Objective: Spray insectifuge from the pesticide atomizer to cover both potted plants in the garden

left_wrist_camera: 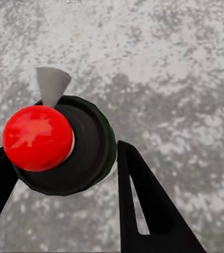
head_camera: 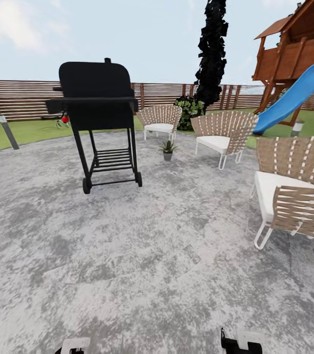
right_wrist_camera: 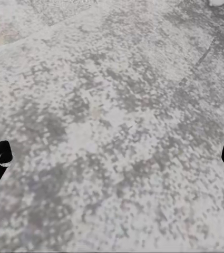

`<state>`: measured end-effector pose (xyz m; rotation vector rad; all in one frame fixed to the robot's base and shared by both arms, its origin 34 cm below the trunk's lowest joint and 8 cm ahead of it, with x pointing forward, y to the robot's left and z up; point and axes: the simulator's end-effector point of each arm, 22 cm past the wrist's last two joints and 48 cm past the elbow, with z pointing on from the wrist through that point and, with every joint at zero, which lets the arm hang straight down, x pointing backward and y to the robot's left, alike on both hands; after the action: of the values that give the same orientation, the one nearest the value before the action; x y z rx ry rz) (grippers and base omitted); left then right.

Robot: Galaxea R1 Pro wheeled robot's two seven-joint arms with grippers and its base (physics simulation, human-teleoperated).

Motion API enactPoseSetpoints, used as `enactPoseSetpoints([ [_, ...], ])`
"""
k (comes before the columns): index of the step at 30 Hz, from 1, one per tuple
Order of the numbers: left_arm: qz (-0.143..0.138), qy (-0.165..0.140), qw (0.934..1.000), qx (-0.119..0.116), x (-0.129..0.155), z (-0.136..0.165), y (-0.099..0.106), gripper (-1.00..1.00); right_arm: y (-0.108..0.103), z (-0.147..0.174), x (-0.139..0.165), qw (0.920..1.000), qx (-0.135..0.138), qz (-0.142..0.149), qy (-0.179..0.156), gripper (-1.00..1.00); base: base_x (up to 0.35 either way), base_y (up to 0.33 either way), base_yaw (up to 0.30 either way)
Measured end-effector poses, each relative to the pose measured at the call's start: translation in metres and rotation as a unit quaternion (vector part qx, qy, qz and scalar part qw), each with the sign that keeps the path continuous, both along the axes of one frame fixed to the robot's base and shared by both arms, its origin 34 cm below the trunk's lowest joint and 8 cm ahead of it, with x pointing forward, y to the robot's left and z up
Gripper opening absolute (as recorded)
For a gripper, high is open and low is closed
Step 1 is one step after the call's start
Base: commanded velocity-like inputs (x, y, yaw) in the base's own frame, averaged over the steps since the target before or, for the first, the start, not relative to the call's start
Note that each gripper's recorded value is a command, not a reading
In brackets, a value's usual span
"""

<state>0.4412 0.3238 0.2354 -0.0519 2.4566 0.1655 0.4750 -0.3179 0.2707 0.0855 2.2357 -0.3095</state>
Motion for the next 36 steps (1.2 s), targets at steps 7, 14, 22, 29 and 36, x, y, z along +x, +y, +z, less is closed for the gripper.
enactPoseSetpoints([
  [7,0.0,0.0,1.0,0.0,0.0,0.0,0.0,-1.0,0.0,0.0001,0.0001,1.0,0.0,0.0,0.0,1.0,0.336,0.0,0.0],
  [14,0.0,0.0,1.0,0.0,0.0,0.0,0.0,-1.0,-0.0001,0.0001,0.0001,1.0,0.0,-0.001,0.0,1.0,0.336,0.0,0.0],
  [22,0.0,0.0,1.0,0.0,0.0,0.0,0.0,-1.0,-0.0002,0.0001,0.0,1.0,0.0,-0.001,0.0,1.0,0.336,0.0,0.0],
  [29,0.0,0.0,1.0,0.0,0.0,0.0,-0.0001,-1.0,-0.0001,0.0,0.0001,1.0,0.0,0.0,0.0,1.0,0.336,0.0,-0.046],
  [36,0.0,0.0,1.0,0.0,0.0001,0.0,-0.0001,-1.0,-0.0001,0.0,0.0,1.0,0.0,0.0,0.0,1.0,0.336,0.0,-0.261],
])
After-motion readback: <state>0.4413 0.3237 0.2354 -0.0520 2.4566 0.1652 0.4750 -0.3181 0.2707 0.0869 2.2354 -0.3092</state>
